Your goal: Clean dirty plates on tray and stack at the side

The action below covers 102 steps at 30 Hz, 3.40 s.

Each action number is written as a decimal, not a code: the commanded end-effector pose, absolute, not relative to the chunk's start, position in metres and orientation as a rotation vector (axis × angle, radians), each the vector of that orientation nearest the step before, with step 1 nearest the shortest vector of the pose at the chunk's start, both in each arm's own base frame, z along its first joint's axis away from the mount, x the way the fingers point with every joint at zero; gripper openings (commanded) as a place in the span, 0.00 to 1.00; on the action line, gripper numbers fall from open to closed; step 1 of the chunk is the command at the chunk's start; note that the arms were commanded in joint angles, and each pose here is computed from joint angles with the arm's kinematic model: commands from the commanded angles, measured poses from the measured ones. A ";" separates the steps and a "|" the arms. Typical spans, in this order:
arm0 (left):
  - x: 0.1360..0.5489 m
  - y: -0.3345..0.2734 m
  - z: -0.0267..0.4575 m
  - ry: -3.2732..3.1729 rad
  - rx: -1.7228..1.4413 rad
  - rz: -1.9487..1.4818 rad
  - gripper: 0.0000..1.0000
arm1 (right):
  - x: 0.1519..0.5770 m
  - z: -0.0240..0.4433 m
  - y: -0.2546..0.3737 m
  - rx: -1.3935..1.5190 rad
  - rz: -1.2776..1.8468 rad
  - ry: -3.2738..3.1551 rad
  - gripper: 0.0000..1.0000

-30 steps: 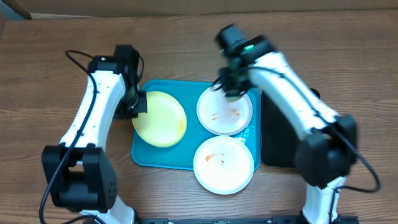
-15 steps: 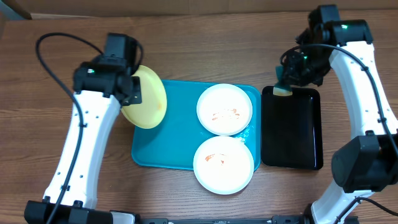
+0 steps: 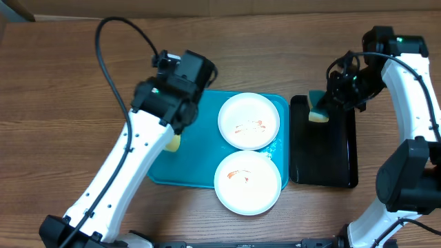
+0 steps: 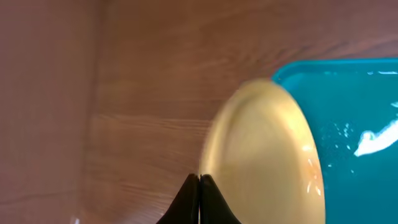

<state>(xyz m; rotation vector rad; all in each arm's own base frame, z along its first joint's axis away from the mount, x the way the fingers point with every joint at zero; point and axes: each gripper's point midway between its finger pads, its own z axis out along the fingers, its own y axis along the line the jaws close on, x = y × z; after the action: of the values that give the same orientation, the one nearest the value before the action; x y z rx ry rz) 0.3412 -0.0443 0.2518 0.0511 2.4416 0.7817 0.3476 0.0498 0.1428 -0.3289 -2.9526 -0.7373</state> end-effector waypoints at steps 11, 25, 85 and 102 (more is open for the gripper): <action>0.340 -0.054 0.282 2.287 0.002 0.832 0.04 | 0.342 0.139 0.056 -0.251 -0.788 -2.957 0.04; 0.336 -0.050 0.236 2.588 -0.170 0.431 0.04 | 0.340 0.136 0.050 -0.218 -0.734 -2.974 0.04; 0.281 0.063 0.039 3.084 -0.770 0.025 0.04 | 0.334 0.133 0.043 -0.215 -0.653 -2.972 0.04; 0.274 0.155 0.001 2.940 -1.148 0.306 0.08 | 0.333 0.133 0.043 -0.216 -0.652 -2.967 0.04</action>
<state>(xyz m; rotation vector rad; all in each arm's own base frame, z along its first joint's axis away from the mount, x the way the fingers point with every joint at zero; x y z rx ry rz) 0.2812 0.1455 0.0108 -1.0762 2.9489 0.2580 0.3341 0.0417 0.1259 -0.2374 -2.9447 -0.6456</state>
